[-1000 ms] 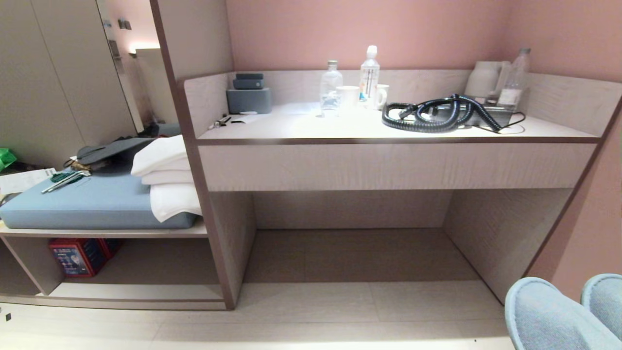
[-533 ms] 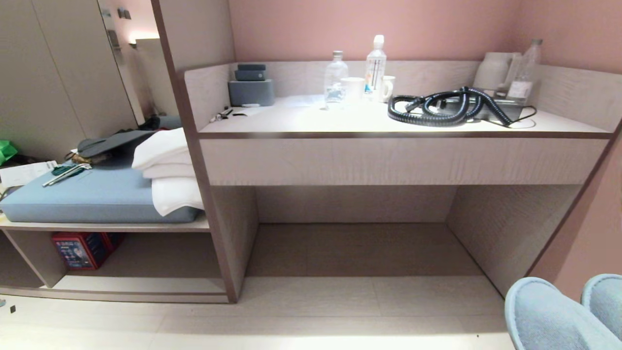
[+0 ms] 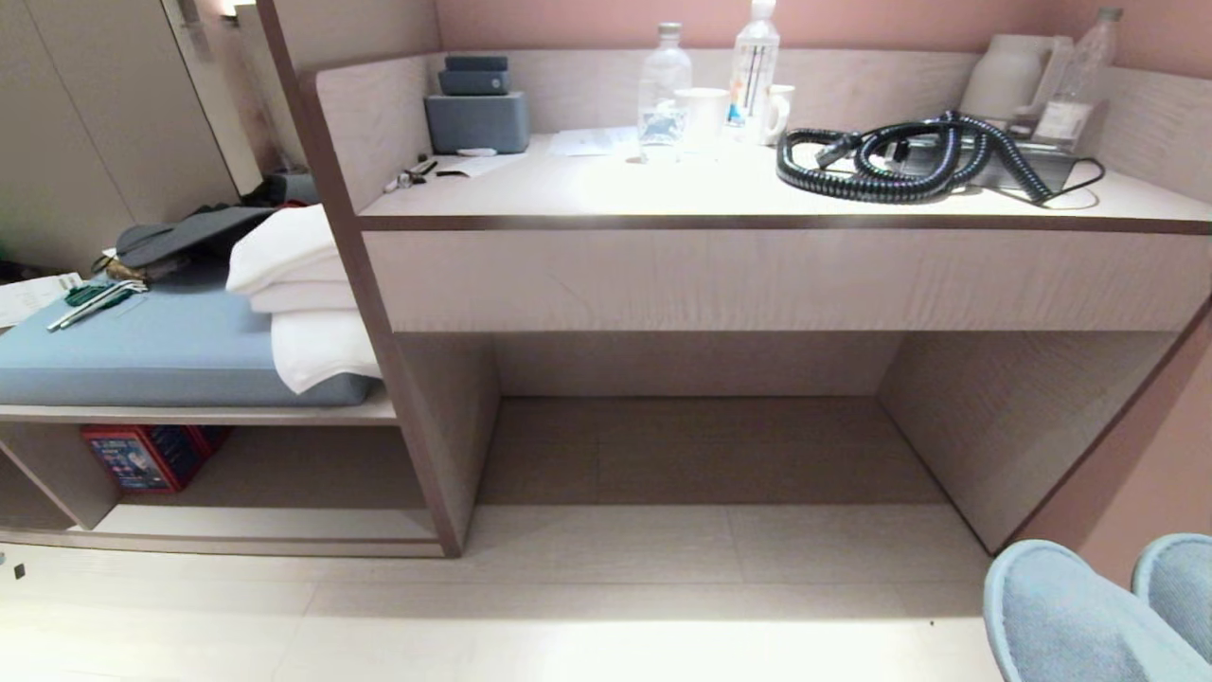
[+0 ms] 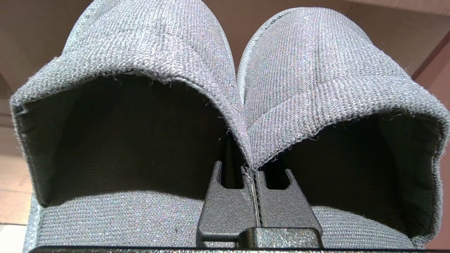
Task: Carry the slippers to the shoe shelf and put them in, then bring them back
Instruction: Place the slippers on the floor
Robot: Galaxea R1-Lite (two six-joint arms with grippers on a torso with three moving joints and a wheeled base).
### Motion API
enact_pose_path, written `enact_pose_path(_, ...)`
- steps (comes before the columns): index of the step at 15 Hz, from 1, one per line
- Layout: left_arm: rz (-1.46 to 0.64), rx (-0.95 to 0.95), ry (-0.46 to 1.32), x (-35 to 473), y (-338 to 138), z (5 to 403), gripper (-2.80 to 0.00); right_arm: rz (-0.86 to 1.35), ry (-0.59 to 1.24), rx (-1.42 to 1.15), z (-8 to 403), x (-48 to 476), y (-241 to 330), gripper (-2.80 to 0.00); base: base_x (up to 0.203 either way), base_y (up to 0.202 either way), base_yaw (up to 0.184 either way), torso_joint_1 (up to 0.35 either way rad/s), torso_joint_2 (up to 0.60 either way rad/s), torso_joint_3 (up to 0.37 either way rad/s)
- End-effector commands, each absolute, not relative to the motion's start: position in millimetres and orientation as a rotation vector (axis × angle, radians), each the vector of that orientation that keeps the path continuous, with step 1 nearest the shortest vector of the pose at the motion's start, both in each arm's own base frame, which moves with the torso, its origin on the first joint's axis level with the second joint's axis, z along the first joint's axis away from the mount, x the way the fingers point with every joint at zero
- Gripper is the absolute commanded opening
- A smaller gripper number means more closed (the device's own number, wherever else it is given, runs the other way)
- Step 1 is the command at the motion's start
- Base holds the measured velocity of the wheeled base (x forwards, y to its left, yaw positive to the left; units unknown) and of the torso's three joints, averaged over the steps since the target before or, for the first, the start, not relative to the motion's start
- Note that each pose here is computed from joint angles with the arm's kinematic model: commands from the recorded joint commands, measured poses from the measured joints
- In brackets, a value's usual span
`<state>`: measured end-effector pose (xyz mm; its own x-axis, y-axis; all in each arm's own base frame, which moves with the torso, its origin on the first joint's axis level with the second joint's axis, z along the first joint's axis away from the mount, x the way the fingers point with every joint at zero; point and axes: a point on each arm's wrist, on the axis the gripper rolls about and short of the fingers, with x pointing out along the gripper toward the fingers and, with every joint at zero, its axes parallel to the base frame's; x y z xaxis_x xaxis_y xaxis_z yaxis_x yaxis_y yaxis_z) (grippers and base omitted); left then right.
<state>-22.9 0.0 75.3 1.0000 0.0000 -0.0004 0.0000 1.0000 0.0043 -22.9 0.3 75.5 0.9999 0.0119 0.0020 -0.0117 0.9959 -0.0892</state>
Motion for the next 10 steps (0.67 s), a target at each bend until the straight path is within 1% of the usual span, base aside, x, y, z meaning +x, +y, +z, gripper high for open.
enact_pose_path(1,0.0,0.005,0.0,-22.9,0.0,75.3,-2.8,0.014,-0.002,-0.089,75.5,-22.9,0.2,-2.8,0.0,0.0,0.0,0.002,0.0,-0.194)
enact_pose_path(10,0.0,0.003,0.002,-22.8,0.0,75.3,-2.8,0.011,-0.001,-0.086,75.5,-22.8,0.2,-2.8,0.0,0.0,0.0,0.003,0.0,-0.198)
